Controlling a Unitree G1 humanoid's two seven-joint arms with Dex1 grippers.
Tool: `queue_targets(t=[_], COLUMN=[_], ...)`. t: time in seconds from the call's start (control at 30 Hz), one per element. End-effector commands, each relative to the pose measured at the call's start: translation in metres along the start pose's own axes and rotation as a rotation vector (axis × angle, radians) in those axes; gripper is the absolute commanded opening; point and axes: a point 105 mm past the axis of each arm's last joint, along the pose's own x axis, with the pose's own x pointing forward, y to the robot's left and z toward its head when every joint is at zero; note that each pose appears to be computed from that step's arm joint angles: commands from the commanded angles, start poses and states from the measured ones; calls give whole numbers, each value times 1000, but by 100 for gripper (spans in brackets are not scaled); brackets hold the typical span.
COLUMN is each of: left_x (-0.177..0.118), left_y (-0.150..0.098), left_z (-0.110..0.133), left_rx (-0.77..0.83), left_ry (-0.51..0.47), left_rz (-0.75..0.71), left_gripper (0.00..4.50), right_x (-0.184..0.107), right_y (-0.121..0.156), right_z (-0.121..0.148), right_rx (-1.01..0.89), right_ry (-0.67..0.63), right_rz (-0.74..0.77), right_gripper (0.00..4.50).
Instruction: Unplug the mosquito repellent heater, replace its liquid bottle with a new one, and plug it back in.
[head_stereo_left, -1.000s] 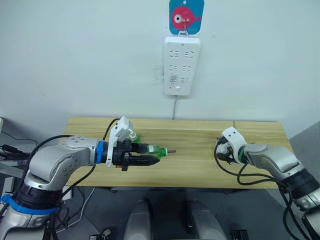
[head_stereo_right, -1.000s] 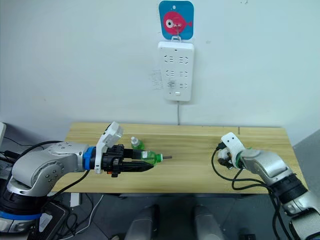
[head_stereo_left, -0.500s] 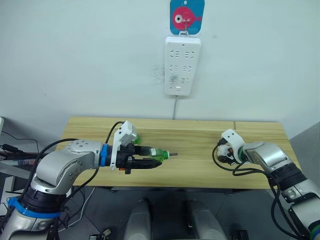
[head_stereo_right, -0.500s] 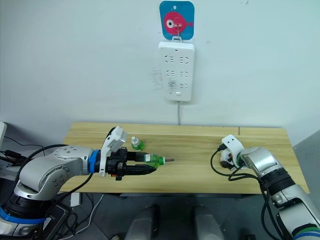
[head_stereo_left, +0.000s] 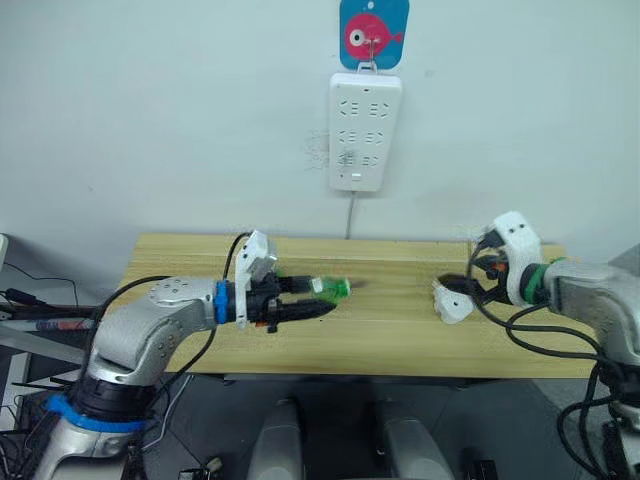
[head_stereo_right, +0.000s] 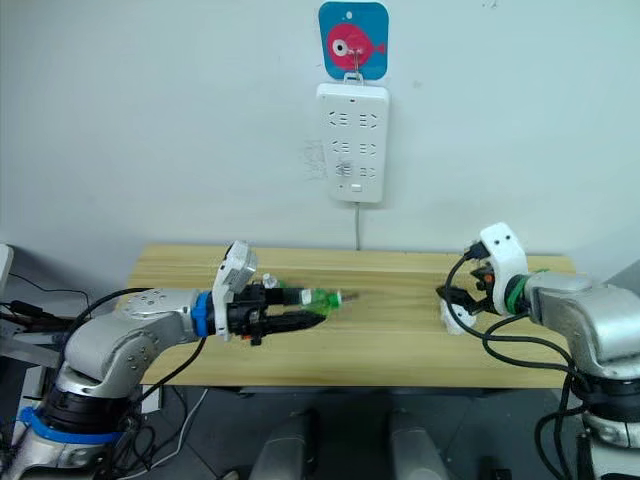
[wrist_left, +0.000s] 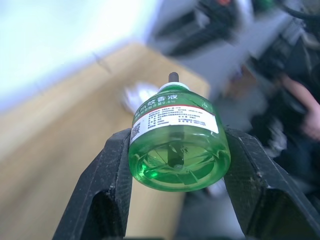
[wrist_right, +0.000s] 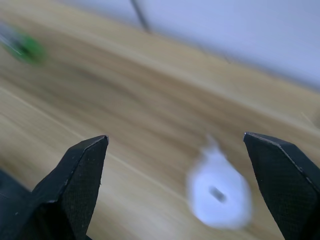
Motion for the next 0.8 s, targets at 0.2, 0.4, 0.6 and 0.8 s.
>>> queue_targets(t=[0.2,0.4,0.6,0.8], left_x=[27,37,42,45], left_y=[1,-5,-5,-8], left_z=[28,27,28,30], left_rx=[270,227,245,240], left_ry=[-227,-263,-275,-298], left_rz=[104,80,88,93], left_gripper=[222,222,222,222], right_x=[10,30,37,40], right_y=[65,81,90,100], right_z=[2,13,22,24], right_rx=[414,516,565,595], right_ry=[-319,-369,-378,-352], right_rz=[187,225,298,343], right_gripper=[450,450,450,450])
